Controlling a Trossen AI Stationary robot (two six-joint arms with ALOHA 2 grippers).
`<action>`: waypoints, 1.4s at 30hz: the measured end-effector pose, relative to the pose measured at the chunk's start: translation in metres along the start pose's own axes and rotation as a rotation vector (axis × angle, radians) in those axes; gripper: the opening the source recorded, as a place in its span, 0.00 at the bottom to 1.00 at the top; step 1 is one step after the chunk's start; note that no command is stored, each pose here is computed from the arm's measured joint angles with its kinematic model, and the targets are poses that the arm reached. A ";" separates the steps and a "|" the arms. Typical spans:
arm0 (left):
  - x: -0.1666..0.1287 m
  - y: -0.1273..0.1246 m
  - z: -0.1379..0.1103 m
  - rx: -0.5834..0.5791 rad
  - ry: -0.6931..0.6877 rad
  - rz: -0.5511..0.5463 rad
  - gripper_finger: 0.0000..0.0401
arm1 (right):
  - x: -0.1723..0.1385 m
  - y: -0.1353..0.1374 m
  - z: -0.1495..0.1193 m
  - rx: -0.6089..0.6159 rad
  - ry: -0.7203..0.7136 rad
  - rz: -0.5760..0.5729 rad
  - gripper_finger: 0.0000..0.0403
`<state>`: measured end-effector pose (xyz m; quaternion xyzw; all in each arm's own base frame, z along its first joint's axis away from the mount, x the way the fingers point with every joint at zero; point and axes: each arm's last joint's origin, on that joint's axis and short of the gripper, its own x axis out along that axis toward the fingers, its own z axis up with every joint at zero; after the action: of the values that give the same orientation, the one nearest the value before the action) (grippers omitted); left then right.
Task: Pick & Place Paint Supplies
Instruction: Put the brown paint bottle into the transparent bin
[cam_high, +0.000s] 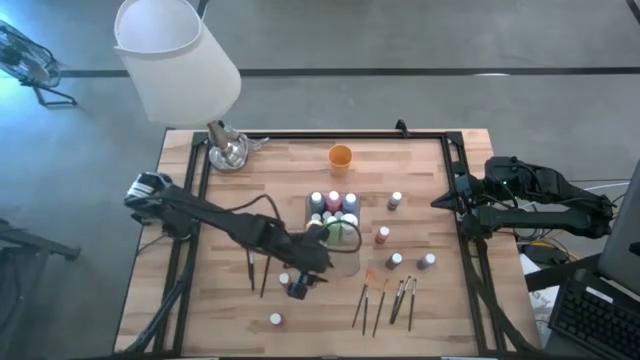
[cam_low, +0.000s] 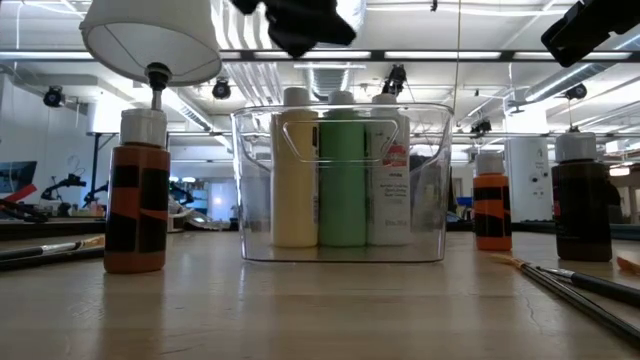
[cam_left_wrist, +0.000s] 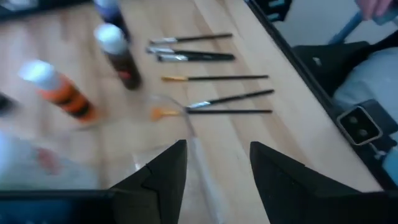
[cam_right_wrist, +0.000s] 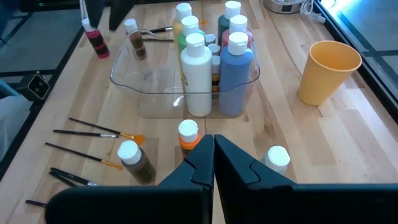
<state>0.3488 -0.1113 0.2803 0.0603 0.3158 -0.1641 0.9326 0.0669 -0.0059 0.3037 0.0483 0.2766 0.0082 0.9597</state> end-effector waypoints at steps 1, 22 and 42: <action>-0.007 0.000 0.003 0.015 -0.007 0.021 0.45 | 0.000 0.000 0.000 0.000 0.001 0.001 0.02; -0.146 -0.024 -0.036 -0.018 -0.248 0.423 0.45 | 0.000 0.000 0.000 0.000 0.000 0.000 0.02; -0.124 -0.034 -0.124 -0.155 -0.533 0.320 0.45 | 0.000 0.000 0.000 0.001 0.001 0.000 0.02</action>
<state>0.1735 -0.0829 0.2571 -0.0071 0.0587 -0.0009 0.9983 0.0669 -0.0059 0.3036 0.0485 0.2769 0.0081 0.9596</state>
